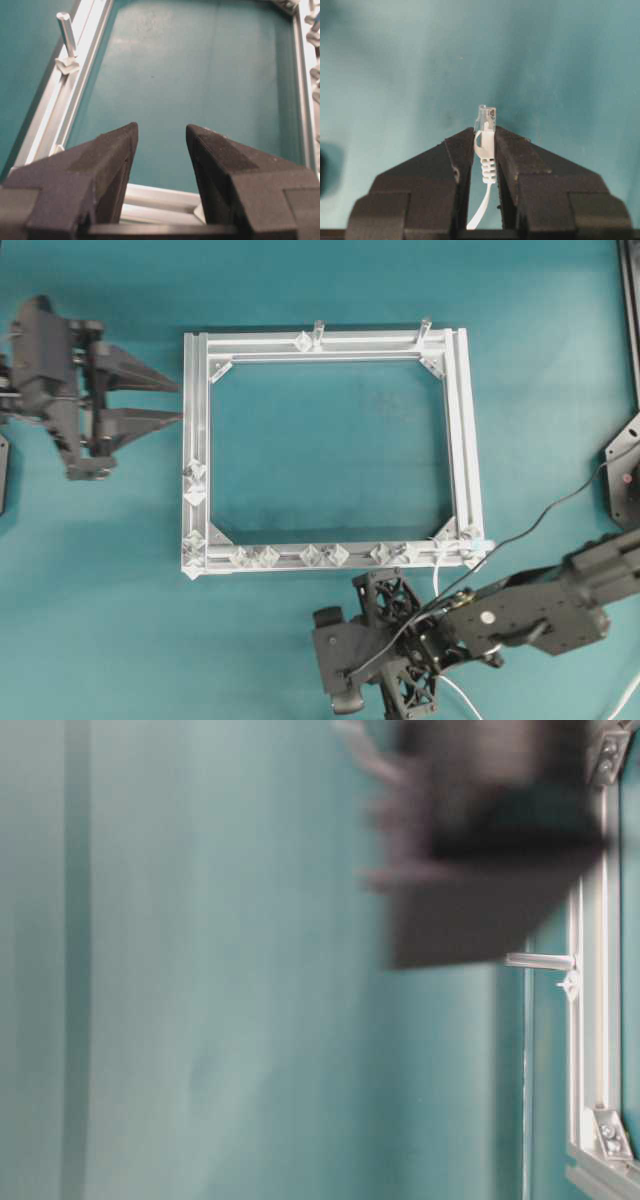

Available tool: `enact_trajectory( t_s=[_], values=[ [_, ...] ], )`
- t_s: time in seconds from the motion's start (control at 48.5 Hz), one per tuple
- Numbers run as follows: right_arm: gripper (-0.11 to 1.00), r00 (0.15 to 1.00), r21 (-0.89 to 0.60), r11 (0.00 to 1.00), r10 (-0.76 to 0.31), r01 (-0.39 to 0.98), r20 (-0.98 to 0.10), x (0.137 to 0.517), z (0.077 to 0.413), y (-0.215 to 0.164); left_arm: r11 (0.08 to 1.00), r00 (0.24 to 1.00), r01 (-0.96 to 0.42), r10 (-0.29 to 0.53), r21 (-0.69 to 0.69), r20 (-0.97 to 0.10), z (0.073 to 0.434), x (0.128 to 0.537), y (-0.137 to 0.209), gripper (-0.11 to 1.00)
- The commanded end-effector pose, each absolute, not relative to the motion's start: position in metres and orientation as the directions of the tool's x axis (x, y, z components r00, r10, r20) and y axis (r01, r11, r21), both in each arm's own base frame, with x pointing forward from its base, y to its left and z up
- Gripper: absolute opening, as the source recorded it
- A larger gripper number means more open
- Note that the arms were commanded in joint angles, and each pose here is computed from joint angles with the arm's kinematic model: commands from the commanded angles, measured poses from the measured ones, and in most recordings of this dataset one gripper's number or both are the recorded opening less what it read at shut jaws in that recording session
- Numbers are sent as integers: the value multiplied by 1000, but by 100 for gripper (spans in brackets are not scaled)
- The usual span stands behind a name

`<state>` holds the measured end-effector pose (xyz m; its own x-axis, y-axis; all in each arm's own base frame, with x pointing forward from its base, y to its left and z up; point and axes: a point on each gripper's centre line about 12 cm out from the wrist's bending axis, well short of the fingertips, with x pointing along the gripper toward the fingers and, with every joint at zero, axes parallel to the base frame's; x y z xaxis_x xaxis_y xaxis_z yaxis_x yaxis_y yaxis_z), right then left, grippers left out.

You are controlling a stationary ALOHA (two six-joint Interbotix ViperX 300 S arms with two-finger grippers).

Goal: Move the cable alternately left and right between 8 closely spaced pins so it hooks onto each one.

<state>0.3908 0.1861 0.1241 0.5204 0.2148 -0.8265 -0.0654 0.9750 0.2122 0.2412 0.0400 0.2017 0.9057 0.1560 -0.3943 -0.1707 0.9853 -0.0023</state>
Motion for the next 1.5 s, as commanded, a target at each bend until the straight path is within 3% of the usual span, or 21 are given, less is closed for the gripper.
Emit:
enact_trajectory(
  t_s=[0.0,0.474,0.804,1.484],
  values=[
    [16,564,244,968,235,-61,-791,389,155,186,986,921,-165,155,4,-357,211,230,38,48],
    [16,503,272,947,153,172,-851,360,175,165,988,977,-154,153,1,-148,225,145,23,48],
    [16,469,256,893,59,369,-881,346,180,150,989,965,-146,142,-3,-220,214,132,20,48],
    [16,409,280,674,-36,683,-912,321,174,134,989,963,-146,141,-3,-231,210,132,20,48]
  ],
)
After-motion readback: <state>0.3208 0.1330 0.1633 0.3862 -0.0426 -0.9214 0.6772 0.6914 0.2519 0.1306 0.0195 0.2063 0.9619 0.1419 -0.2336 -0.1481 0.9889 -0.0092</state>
